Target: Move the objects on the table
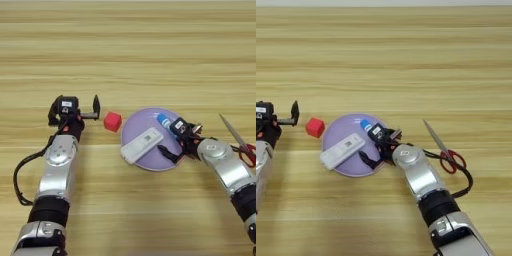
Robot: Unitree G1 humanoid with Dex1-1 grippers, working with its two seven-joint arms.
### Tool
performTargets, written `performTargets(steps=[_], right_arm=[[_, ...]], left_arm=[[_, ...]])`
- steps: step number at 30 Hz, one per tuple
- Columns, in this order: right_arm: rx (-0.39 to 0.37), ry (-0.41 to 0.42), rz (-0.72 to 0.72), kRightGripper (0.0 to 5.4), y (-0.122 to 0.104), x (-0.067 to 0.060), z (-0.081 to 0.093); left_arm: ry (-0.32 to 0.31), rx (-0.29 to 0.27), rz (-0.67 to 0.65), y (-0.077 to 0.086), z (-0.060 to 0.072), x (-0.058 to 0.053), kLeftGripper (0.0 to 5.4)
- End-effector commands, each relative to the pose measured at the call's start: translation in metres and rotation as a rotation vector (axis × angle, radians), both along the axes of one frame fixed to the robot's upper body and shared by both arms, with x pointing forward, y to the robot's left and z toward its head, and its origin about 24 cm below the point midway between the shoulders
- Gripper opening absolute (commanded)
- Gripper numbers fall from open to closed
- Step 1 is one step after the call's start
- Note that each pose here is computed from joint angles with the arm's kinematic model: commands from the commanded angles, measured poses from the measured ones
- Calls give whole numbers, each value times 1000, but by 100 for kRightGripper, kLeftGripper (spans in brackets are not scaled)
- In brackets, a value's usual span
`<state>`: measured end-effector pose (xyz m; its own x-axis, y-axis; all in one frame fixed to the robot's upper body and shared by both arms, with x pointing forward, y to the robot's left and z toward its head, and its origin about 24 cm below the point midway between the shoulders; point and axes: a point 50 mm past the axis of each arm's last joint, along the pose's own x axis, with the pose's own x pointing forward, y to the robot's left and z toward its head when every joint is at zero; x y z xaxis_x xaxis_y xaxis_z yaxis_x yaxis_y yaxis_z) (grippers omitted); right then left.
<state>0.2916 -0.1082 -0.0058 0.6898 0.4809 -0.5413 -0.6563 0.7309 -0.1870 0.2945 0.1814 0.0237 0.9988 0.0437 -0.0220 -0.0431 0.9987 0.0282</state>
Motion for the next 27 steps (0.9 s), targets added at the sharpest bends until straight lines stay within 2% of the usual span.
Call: performTargets(steps=[1, 10, 19, 27], right_arm=[[-13, 39, 0, 540, 0, -1, -6], [-62, 88, -42, 540, -10, 4, -17], [-69, 124, -52, 540, -13, 4, -22], [-86, 137, -39, 459, -14, 2, -25]], left_arm=[[9, 6, -1, -1, 0, 1, 537], [6, 3, -3, -5, 0, 2, 537], [4, 1, -3, -5, 0, 2, 537], [3, 0, -2, -6, 0, 2, 540]])
